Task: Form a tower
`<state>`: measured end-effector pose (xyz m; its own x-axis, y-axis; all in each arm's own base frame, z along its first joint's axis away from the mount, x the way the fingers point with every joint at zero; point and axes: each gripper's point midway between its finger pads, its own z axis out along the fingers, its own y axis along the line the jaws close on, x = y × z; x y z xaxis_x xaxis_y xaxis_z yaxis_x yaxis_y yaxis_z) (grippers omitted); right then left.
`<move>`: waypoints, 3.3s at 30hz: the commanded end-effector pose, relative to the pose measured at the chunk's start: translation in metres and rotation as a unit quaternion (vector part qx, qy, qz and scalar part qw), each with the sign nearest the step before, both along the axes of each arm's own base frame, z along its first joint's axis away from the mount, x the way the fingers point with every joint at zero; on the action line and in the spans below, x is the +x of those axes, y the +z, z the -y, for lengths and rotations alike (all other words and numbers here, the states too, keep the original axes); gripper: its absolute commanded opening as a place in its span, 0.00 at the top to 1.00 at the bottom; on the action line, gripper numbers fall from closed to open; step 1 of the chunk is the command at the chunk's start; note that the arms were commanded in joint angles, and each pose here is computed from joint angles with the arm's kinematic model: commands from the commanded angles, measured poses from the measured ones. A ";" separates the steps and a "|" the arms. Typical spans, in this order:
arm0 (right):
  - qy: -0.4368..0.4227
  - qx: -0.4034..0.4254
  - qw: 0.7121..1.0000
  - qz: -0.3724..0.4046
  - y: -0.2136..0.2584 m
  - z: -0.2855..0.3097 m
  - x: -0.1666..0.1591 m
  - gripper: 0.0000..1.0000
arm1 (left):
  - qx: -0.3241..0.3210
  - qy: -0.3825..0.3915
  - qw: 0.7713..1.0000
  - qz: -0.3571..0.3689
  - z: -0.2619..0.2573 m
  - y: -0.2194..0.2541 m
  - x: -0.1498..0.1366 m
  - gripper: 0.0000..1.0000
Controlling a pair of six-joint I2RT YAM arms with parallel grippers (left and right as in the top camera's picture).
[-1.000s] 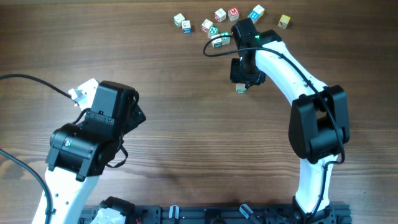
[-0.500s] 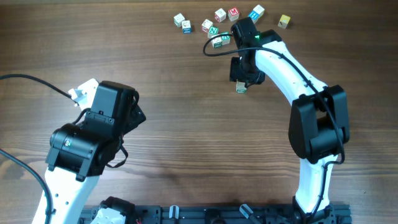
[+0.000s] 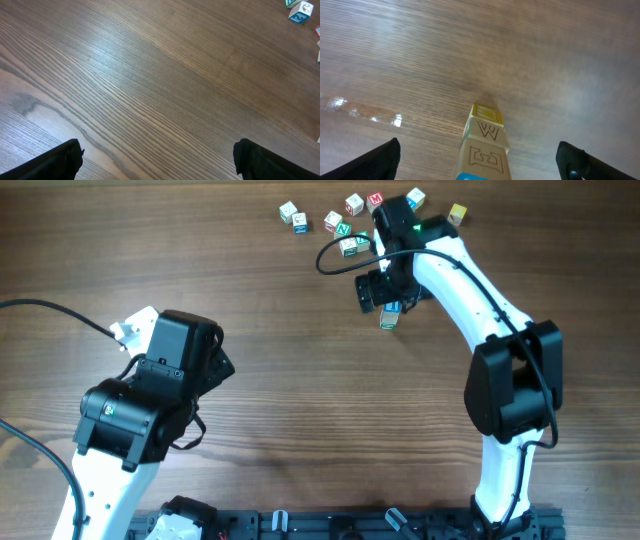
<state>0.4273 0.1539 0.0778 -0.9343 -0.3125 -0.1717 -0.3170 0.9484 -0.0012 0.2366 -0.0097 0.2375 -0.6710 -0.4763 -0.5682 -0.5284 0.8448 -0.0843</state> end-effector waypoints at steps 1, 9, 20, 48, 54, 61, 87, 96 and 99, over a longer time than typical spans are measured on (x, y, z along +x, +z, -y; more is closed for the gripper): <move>0.165 -0.011 0.984 0.059 0.049 -0.003 0.003 0.00 | -0.006 0.010 1.000 -0.001 -0.002 -0.003 0.000 0.00; 0.356 -0.025 0.933 0.051 0.042 -0.004 -0.006 0.00 | -0.006 0.010 1.000 -0.001 -0.002 -0.003 0.000 0.00; 0.424 0.002 0.905 -0.021 -0.013 -0.007 -0.019 0.00 | -0.006 0.010 1.000 -0.001 -0.002 -0.003 0.000 0.00; 0.457 0.043 0.887 -0.049 -0.050 0.008 -0.019 0.11 | -0.006 0.010 1.000 -0.001 -0.002 -0.003 0.000 0.00; 0.457 0.041 0.887 -0.049 -0.050 0.009 -0.018 0.20 | -0.006 0.010 1.000 -0.001 -0.002 -0.003 0.000 0.00; 0.457 0.035 0.887 -0.051 -0.051 0.011 -0.018 0.28 | -0.006 0.010 1.000 -0.001 -0.002 -0.003 0.000 0.00; 0.451 0.014 0.891 -0.050 -0.052 0.017 -0.013 0.36 | -0.006 0.010 1.000 -0.001 -0.002 -0.003 0.000 0.00; 0.422 0.027 0.906 -0.018 -0.027 -0.004 -0.003 0.00 | -0.006 0.010 1.000 -0.001 -0.002 -0.003 0.000 0.00; 0.393 0.028 0.919 0.014 0.009 -0.020 0.007 0.00 | -0.006 0.010 1.000 -0.001 -0.002 -0.003 0.000 0.00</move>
